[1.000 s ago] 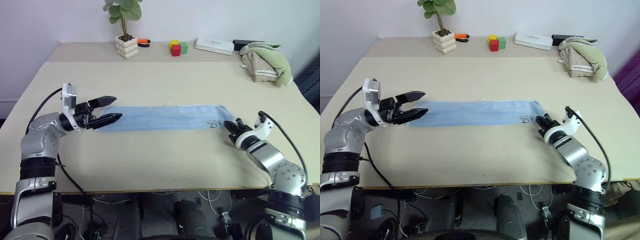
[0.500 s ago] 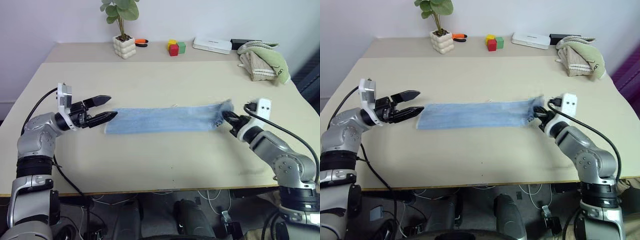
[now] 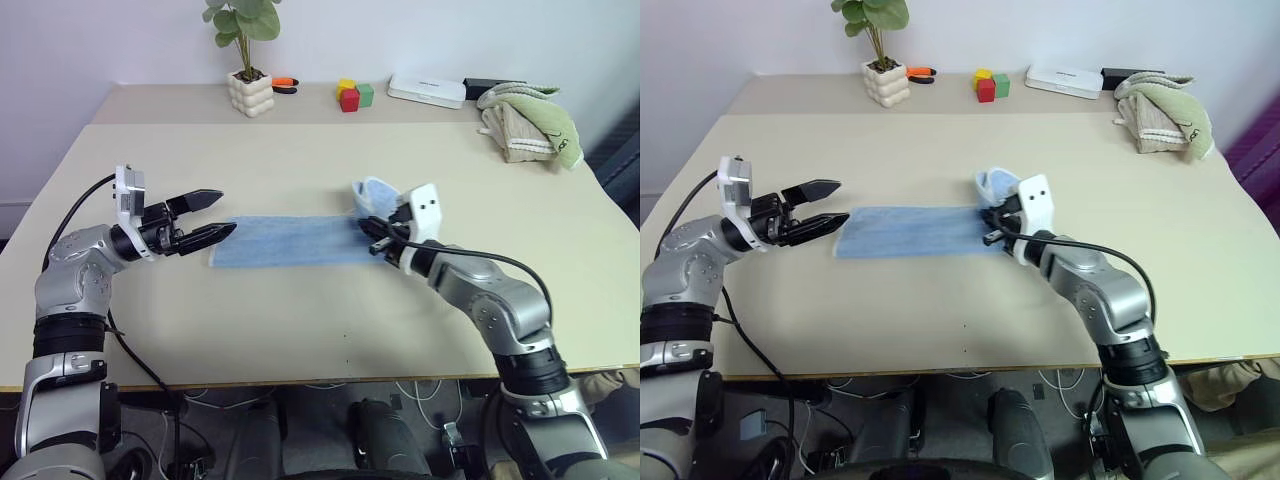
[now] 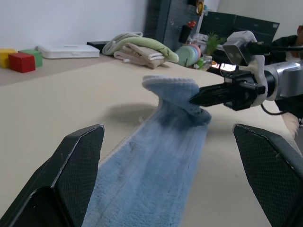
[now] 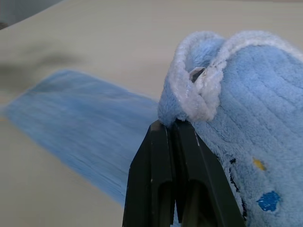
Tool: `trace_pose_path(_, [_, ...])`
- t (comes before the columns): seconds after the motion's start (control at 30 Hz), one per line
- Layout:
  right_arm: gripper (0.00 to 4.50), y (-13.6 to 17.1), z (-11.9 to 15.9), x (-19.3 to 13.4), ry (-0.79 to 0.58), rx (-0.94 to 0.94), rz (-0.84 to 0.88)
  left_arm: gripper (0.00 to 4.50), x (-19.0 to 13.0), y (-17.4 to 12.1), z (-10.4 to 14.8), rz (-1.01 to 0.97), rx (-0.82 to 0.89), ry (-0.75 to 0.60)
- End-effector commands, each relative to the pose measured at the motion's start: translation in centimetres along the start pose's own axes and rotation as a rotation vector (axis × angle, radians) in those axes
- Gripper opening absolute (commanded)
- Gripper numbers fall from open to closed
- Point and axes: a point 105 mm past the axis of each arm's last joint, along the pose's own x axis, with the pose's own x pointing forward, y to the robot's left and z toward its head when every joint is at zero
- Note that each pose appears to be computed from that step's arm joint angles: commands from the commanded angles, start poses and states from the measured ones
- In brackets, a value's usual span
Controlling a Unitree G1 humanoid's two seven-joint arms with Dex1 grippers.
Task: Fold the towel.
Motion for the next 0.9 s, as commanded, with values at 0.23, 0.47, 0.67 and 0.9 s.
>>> trace_pose_path(0.23, [0.02,4.3,-0.6,1.5,0.018,-0.011,0.156,4.5,-0.3,-1.0,2.0,-0.006,0.056,-0.024])
trace_pose_path(0.47, [0.02,5.0,-1.8,2.2,0.061,-0.075,0.163,4.5,-0.2,-1.1,1.9,-0.003,0.053,-0.021])
trace_pose_path(0.67, [0.27,4.7,-1.5,3.0,0.031,0.016,0.115,4.5,0.1,-1.0,1.7,-0.002,0.052,-0.017])
trace_pose_path(0.9, [3.31,6.0,-1.2,2.3,0.033,0.03,0.195,4.5,0.1,-0.9,1.6,-0.001,0.049,-0.017])
